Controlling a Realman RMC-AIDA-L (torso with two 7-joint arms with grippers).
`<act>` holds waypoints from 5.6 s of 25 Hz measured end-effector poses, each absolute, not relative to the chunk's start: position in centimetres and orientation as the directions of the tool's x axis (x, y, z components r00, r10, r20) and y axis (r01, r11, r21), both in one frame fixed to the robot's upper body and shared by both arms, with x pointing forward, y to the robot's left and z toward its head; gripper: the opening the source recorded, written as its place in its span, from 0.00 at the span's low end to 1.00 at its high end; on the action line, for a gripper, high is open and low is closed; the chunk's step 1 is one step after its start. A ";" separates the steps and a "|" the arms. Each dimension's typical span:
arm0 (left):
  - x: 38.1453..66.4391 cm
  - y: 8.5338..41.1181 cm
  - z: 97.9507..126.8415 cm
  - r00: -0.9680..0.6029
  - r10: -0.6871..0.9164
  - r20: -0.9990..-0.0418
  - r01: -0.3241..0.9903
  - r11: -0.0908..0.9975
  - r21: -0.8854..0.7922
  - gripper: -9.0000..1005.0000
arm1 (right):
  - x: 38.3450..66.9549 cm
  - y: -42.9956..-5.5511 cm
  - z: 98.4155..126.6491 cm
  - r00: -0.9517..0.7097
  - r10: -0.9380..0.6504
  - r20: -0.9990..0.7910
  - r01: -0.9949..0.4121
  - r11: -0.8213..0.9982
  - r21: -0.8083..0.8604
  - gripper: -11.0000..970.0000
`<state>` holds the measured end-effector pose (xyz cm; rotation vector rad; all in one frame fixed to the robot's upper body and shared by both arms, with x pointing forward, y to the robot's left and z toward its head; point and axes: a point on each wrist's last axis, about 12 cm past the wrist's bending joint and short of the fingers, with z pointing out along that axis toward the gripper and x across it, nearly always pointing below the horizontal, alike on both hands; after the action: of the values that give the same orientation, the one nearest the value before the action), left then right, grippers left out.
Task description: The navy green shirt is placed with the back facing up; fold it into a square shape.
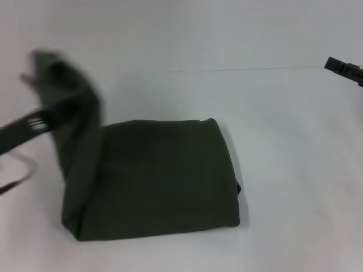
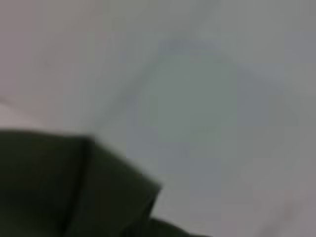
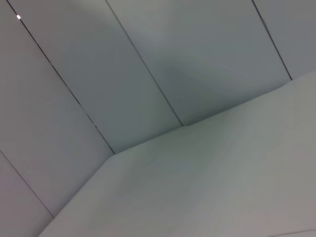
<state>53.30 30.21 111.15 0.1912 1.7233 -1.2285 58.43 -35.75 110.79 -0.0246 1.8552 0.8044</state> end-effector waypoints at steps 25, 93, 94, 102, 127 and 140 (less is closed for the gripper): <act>48.8 12.6 103.9 -0.520 -0.364 -0.773 0.743 0.253 -0.619 0.27 | 57.4 -38.1 110.5 -0.497 0.274 -0.824 -0.346 0.808 0.477 0.90; 46.9 26.4 103.6 -0.087 -0.125 -0.988 0.812 0.566 -0.143 0.89 | 62.1 -17.6 107.4 -0.849 0.101 -0.518 -0.339 0.648 0.682 0.78; 46.9 26.4 103.6 -0.088 -0.125 -0.988 0.812 0.566 -0.144 0.89 | 62.1 -17.6 107.4 -0.848 0.103 -0.520 -0.339 0.649 0.681 0.77; 47.0 26.5 103.6 -0.091 -0.129 -0.988 0.808 0.570 -0.148 0.88 | 62.2 -17.1 107.5 -0.817 0.093 -0.569 -0.391 0.636 0.666 0.67; 47.1 26.2 103.7 -0.128 -0.148 -0.981 0.812 0.552 -0.190 0.88 | 59.3 -20.0 106.3 -0.741 0.210 -0.638 -0.456 0.540 0.707 0.04; 47.1 26.2 103.7 -0.133 -0.150 -0.980 0.812 0.550 -0.195 0.88 | 58.5 -22.1 105.0 -0.703 0.231 -0.672 -0.440 0.601 0.667 0.06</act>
<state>47.13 26.20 103.67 0.5988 1.4787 -0.9192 58.47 -22.08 105.03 -0.1646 2.0689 1.1291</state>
